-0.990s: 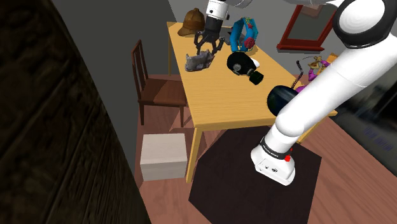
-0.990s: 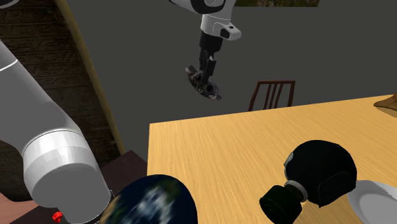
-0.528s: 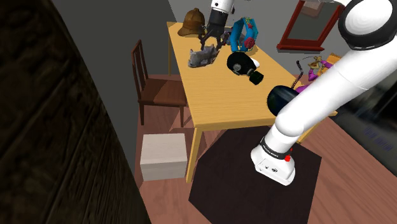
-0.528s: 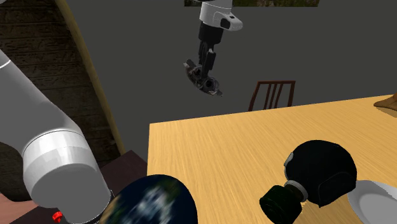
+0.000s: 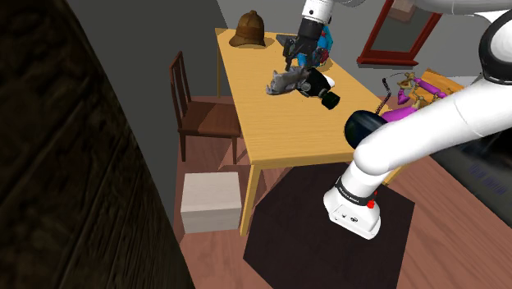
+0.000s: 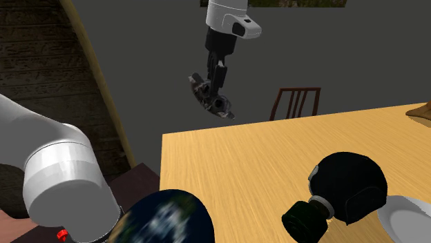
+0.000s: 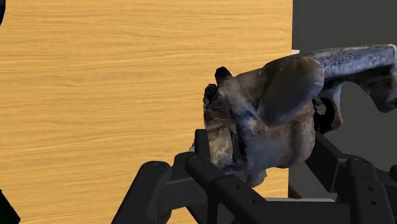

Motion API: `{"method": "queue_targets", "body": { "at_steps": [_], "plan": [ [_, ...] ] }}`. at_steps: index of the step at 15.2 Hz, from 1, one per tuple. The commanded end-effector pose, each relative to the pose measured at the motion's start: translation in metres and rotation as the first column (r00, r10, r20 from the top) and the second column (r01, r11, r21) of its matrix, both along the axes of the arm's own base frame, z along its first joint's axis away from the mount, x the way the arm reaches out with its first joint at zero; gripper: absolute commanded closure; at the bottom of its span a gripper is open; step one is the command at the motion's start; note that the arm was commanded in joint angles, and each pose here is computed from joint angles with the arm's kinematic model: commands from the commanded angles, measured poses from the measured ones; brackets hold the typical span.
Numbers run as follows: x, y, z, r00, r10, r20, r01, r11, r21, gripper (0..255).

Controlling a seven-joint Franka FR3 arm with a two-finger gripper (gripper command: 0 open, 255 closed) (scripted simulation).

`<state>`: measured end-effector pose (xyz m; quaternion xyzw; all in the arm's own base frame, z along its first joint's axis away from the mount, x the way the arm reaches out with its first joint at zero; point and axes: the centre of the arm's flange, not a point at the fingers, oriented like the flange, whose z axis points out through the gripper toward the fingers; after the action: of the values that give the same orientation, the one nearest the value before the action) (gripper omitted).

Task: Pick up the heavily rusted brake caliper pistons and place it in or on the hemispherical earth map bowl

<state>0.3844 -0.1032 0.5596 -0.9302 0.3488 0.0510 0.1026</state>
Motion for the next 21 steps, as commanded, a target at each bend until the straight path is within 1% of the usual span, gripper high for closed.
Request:
{"method": "queue_targets", "body": {
  "at_steps": [1,21],
  "plan": [
    [-0.025,-0.013,0.003,1.000,0.001,0.001,-0.001,1.000,0.001,255],
    [-0.264,-0.126,0.004,1.000,0.001,0.001,-0.001,1.000,0.001,255]
  ]
}}
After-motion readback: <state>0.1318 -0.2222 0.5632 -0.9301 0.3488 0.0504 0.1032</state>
